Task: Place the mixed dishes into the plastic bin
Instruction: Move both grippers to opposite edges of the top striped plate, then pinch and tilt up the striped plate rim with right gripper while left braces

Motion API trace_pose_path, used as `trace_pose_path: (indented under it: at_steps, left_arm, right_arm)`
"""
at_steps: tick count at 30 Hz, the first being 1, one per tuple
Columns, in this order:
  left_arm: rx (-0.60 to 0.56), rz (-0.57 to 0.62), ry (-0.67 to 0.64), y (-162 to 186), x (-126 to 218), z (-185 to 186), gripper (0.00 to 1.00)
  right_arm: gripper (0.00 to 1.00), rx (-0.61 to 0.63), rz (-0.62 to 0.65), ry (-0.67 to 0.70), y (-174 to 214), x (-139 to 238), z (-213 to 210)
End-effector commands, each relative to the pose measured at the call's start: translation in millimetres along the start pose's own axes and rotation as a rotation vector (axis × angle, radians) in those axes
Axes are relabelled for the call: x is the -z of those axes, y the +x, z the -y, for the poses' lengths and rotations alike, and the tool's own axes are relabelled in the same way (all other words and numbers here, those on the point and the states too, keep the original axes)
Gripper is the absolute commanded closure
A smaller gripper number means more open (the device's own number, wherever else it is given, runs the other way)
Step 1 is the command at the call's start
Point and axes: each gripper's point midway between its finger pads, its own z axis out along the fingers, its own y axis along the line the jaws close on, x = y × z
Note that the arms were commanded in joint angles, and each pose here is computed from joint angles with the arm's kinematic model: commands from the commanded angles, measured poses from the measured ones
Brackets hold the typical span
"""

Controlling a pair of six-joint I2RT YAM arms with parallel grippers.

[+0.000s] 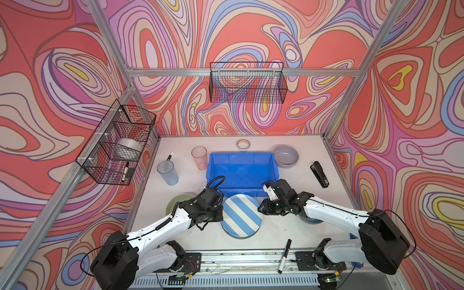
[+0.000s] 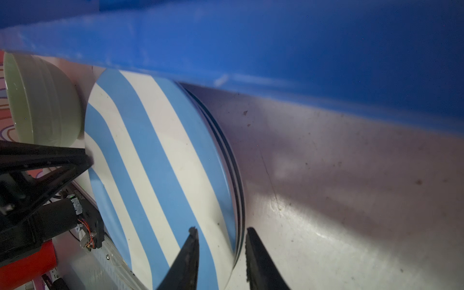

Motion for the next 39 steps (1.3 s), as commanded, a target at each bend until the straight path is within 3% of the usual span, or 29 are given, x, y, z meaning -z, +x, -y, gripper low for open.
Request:
trace_pose_path:
  at_steps: [1, 30, 39]
  left_arm:
    - [0.000, -0.001, 0.025, 0, -2, 6, 0.83]
    - [0.002, -0.026, 0.020, 5, -17, 6, 0.88]
    - [0.003, -0.029, 0.012, 5, -20, 4, 0.88]
  right_arm:
    - [0.68, 0.004, -0.002, -0.011, 4, 0, -1]
    - [0.78, 0.032, 0.035, -0.125, -1, 29, -32]
    - [0.73, 0.050, 0.022, -0.038, 0, 34, -20]
